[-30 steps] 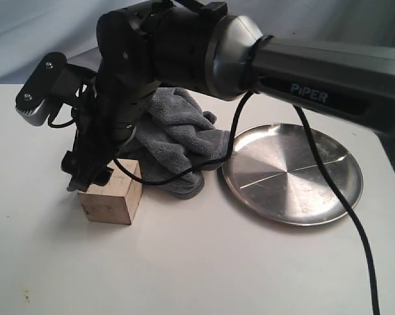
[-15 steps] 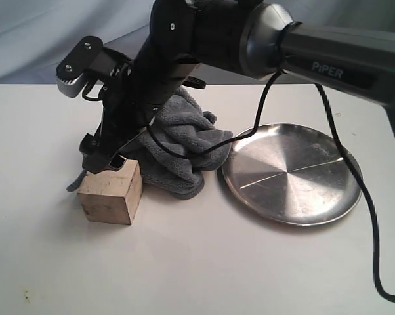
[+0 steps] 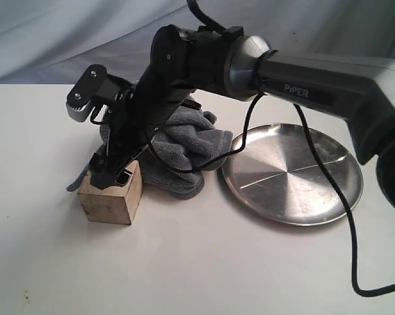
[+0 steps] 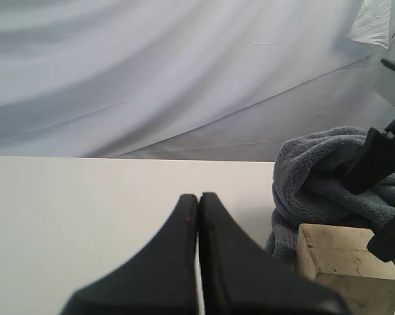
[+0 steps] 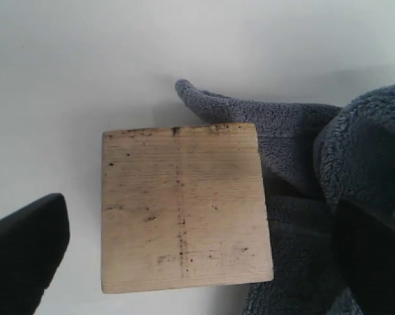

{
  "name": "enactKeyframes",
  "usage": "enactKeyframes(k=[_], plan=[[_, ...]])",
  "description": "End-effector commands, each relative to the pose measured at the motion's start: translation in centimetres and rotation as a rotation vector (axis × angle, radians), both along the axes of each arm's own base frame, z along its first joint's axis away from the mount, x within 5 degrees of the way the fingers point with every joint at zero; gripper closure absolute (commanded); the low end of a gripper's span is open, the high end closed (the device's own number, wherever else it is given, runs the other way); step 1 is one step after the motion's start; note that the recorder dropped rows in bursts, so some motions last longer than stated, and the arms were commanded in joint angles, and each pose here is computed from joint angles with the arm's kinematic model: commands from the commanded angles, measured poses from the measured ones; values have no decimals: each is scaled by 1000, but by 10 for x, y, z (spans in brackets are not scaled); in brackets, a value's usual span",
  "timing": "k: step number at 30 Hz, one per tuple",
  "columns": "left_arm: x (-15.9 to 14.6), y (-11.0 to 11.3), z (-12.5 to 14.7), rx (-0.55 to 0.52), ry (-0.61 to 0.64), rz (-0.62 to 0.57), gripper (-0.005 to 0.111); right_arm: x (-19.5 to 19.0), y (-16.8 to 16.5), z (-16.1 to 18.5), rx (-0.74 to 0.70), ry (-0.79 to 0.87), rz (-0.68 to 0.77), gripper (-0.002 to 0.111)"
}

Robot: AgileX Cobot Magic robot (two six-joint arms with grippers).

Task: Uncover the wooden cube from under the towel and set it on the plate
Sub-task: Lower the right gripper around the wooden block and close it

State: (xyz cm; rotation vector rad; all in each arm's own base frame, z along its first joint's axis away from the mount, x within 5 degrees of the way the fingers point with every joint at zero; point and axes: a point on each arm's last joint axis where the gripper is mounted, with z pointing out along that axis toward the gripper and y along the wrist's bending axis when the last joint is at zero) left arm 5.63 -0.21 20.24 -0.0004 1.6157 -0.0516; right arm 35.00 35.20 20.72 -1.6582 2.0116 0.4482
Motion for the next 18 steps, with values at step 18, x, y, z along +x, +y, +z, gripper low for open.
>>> enactKeyframes(k=[18], plan=[[0,0,-1,-2,1,-1,105,3,7,-20,24,-39,117,3]])
